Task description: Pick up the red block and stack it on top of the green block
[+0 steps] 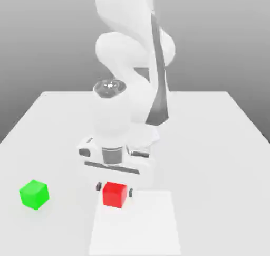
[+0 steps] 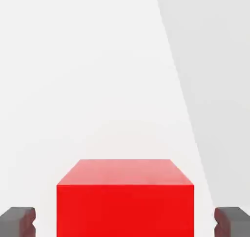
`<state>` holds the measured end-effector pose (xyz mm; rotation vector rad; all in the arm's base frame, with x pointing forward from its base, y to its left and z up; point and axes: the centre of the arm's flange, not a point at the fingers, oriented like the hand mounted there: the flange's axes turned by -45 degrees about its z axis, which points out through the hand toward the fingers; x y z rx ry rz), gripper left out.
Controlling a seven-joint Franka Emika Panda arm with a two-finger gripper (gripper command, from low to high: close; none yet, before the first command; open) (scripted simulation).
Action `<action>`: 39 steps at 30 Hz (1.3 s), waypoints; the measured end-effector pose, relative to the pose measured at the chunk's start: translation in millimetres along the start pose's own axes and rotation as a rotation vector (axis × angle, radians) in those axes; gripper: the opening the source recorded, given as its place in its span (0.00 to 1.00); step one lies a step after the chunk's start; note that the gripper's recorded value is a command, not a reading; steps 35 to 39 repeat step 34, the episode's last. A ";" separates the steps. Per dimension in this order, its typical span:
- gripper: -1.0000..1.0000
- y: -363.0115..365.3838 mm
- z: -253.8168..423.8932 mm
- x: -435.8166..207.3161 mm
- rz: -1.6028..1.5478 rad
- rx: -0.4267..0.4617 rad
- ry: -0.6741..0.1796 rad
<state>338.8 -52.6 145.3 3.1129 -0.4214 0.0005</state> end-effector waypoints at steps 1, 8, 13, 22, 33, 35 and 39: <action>0.00 0.0 0.0 0.0 0.000 0.000 0.000; 0.00 -0.3 -21.3 1.5 0.000 0.000 0.000; 0.00 7.4 -60.5 3.5 0.021 0.001 0.000; 0.00 165.3 -91.4 43.4 0.403 0.002 0.000; 1.00 214.4 -42.9 46.9 0.500 0.000 0.000; 1.00 214.4 -42.9 46.9 0.500 0.000 0.000; 1.00 214.4 -42.9 46.9 0.500 0.000 0.000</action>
